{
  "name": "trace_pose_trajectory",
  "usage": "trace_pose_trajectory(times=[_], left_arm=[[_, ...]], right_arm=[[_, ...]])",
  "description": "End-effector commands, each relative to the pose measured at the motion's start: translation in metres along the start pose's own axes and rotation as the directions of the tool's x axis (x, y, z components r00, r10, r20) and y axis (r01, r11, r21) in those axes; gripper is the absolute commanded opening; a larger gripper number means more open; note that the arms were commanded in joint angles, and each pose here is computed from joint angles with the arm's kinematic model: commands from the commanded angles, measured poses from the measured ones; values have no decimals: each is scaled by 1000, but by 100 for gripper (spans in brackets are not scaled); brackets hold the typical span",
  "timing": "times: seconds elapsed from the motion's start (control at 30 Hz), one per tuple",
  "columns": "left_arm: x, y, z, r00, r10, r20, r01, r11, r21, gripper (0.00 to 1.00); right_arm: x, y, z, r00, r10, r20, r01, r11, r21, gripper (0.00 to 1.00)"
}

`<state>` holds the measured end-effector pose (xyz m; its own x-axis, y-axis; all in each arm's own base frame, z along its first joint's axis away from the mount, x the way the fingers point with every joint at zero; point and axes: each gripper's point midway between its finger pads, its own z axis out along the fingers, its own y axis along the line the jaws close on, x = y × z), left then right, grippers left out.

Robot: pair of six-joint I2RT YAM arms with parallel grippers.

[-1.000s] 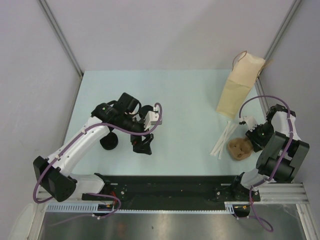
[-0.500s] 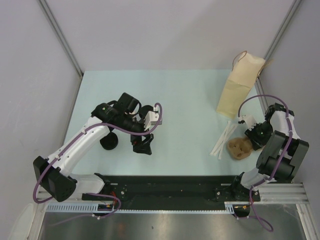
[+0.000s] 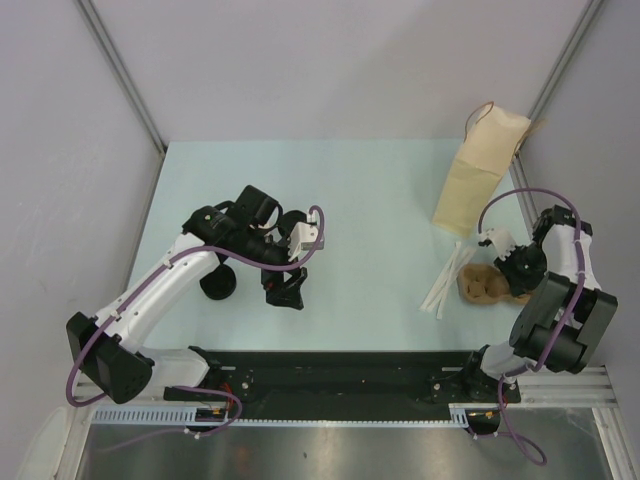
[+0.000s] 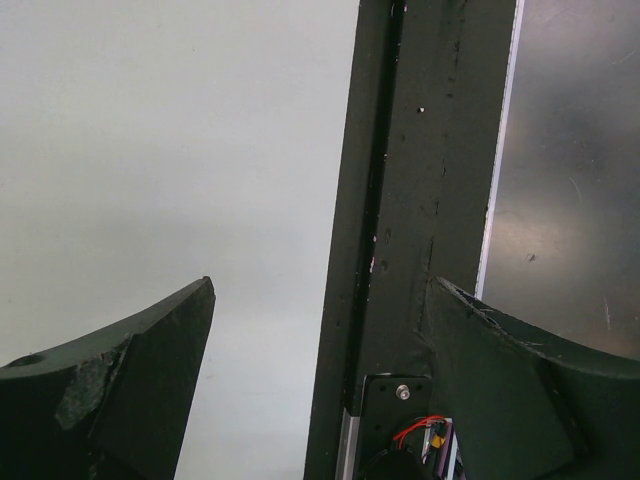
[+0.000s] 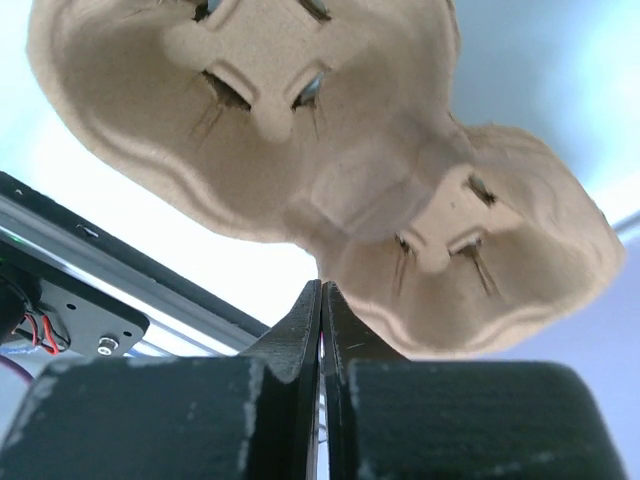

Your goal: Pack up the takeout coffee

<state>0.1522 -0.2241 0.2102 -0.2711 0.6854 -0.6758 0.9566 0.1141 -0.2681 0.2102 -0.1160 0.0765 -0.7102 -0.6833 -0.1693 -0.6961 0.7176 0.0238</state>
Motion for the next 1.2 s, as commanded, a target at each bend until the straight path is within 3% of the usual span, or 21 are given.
trace_pose_trajectory(times=[0.0,0.3,0.47,1.0,1.17], left_arm=[[-16,-2,-6,997,63,42,-63,998,-3,91],[-25,6,-7,991,99,88,-94,994,-57,91],[-29,7,-5,991,92,100,-87,995,-51,91],[-29,8,-5,991,85,101,-80,995,-53,91],[-29,9,-4,991,85,99,-80,995,-54,92]], right_arm=[[-1,7,-17,999,-1,34,-1,999,35,0],[3,14,-22,999,24,44,-25,999,26,0],[1,7,-17,999,10,33,-11,999,36,23],[-1,-8,6,999,41,6,-41,999,15,24],[-2,-8,10,999,42,2,-42,999,5,30]])
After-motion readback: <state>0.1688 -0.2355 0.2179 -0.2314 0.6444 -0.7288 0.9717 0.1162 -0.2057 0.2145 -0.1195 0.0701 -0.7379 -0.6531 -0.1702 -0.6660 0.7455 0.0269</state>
